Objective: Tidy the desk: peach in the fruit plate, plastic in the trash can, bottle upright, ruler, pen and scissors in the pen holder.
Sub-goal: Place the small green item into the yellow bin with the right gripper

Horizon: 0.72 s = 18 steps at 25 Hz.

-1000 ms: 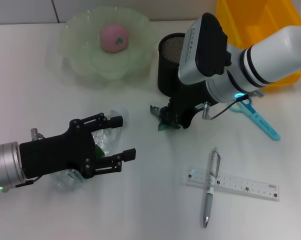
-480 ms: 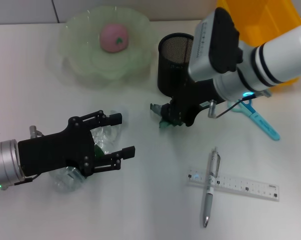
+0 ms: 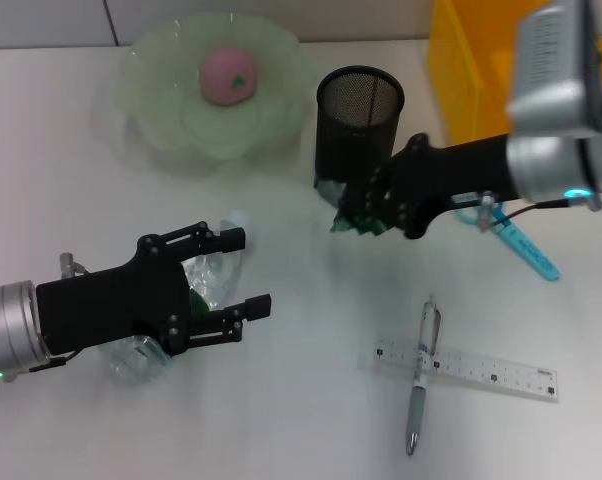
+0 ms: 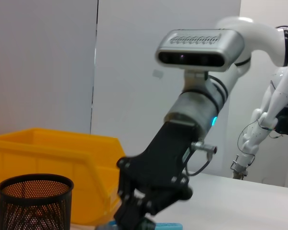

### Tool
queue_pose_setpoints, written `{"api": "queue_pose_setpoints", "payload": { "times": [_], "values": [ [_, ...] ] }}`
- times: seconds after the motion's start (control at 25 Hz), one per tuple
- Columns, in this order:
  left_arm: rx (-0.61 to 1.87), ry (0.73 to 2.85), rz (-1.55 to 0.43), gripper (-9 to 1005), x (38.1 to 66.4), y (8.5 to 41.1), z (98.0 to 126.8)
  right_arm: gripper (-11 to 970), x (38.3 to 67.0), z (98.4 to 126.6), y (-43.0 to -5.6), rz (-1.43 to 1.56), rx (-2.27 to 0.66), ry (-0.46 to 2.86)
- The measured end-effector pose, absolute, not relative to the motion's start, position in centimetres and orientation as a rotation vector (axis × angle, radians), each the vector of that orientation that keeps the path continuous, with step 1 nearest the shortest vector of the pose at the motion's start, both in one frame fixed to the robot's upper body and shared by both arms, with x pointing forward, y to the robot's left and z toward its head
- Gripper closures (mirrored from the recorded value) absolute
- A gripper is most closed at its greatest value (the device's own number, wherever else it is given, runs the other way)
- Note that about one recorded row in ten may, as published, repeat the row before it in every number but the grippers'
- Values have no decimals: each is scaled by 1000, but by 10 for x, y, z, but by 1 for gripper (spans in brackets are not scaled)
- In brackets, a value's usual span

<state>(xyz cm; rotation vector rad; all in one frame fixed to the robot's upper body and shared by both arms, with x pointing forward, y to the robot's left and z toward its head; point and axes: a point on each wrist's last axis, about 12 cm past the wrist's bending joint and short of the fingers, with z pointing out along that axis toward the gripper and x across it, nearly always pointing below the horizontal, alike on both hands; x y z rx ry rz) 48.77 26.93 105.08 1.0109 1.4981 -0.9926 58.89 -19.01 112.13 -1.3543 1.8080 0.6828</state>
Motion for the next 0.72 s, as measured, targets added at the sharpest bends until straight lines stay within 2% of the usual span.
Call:
{"api": "queue_pose_setpoints", "payload": {
  "times": [0.24, 0.36, 0.72],
  "values": [
    [1009, 1497, -1003, 200, 488, 267, 1051, 945, 566, 1114, -229, 786, -1176, 1651],
    [1006, 1492, -1014, 200, 487, 266, 1051, 942, 544, 1099, -255, 828, -1056, 1536],
    [958, 1476, -1034, 199, 485, 260, 1049, 935, 505, 1065, -281, 824, -887, 1411]
  ]
}}
